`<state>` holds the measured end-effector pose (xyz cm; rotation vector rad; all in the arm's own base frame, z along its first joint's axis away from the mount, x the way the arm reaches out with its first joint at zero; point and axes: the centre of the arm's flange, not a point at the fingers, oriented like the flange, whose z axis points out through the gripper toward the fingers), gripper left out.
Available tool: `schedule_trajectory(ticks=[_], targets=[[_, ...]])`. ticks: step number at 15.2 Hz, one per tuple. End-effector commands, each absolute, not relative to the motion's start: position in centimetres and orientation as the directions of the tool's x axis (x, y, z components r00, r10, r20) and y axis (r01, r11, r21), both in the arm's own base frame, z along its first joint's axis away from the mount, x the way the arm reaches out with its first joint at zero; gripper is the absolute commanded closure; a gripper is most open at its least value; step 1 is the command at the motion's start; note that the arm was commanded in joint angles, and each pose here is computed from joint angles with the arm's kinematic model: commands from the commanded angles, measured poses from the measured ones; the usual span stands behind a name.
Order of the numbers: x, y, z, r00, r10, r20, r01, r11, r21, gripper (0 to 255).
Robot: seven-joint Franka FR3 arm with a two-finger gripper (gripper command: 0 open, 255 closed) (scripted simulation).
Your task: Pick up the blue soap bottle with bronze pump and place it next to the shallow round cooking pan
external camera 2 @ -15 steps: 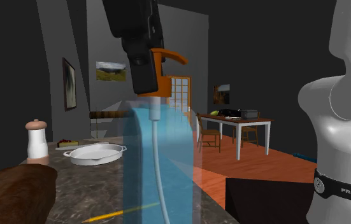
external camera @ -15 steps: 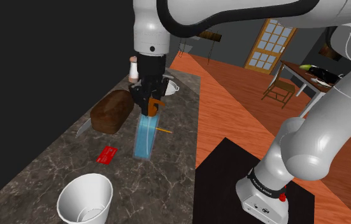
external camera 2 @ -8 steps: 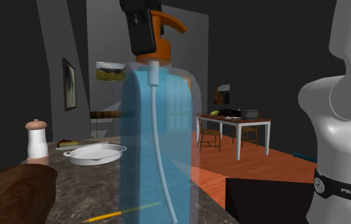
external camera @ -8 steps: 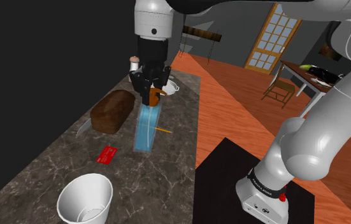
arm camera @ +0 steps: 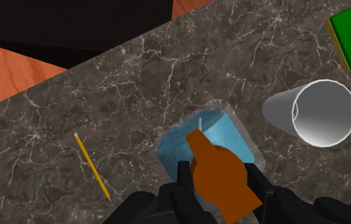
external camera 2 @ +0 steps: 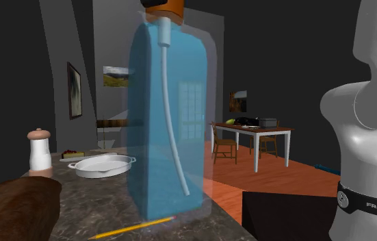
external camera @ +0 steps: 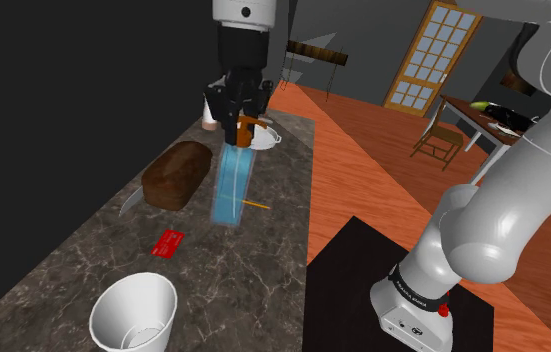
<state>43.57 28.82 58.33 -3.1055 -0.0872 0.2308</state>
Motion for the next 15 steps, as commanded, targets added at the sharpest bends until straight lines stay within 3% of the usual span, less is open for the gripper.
schedule_trajectory(ticks=[1, 15], targets=[[43.5, 28.8, 59.4, 0.987, 0.058, -0.147, 0.054, -0.998, -0.030, 255], [43.5, 28.8, 66.8, 0.987, 0.058, -0.147, 0.054, -0.998, -0.030, 255]])
